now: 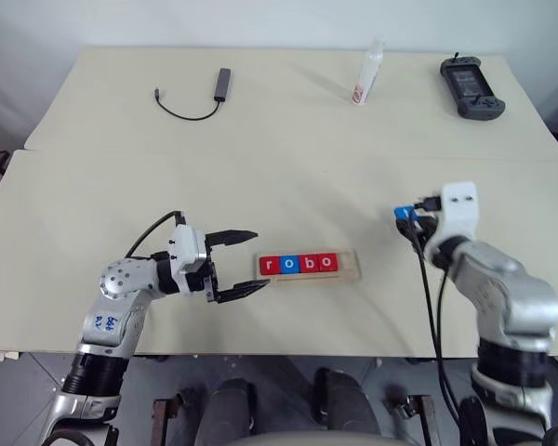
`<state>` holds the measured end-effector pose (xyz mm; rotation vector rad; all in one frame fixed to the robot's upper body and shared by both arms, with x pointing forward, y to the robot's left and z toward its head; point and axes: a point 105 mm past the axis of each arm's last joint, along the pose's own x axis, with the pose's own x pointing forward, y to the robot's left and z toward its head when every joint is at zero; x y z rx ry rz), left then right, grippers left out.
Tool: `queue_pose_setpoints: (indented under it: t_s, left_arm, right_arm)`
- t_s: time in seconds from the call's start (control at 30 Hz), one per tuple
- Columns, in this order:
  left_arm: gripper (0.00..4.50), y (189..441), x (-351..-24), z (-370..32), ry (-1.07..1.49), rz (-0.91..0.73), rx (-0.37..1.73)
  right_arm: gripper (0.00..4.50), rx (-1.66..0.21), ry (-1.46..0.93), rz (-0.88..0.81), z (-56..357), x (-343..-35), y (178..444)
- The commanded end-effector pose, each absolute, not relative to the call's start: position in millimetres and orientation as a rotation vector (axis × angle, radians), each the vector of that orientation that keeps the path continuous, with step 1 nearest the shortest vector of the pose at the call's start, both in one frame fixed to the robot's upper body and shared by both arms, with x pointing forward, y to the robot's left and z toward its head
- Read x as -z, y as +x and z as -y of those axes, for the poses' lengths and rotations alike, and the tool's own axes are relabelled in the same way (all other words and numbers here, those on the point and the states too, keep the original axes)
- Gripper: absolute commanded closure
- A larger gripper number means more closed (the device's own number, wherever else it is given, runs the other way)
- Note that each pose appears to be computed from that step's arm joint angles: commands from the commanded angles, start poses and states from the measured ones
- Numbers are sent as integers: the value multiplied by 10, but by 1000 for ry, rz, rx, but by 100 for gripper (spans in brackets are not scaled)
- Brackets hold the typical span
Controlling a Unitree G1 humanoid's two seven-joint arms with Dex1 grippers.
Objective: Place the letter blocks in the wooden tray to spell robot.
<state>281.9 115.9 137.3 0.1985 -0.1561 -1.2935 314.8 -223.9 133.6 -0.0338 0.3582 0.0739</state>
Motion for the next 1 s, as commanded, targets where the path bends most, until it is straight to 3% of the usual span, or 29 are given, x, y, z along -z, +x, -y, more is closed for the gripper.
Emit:
queue_pose_setpoints:
  t_s: [0.03, 0.3, 0.43, 0.6, 0.7, 0.8, 1.0]
  left_arm:
    - [0, 2799, -1392, -1098, 192, 178, 1343]
    - [0, 2849, -1385, -1039, 185, 182, 1382]
    - [0, 2848, -1381, -1049, 186, 185, 1384]
    - [0, 2846, -1367, -1095, 197, 180, 1365]
    - [0, 2842, -1360, -1119, 203, 179, 1359]
    - [0, 2817, -1352, -1147, 208, 179, 1352]
    - [0, 2788, -1345, -1168, 214, 185, 1343]
  right_arm:
    - [303, -41, -12, -345, 2211, -1404, 2856]
    - [303, -9, 53, -424, 2066, -1133, 2591]
    - [163, -60, 33, -429, 2057, -1122, 2603]
    - [3, -355, -78, -400, 2042, -1311, 2539]
    - [3, -540, -160, -408, 2012, -1375, 2469]
    - [3, -791, -445, -395, 2167, -1424, 2457]
    - [3, -968, -614, -416, 2470, -1352, 2696]
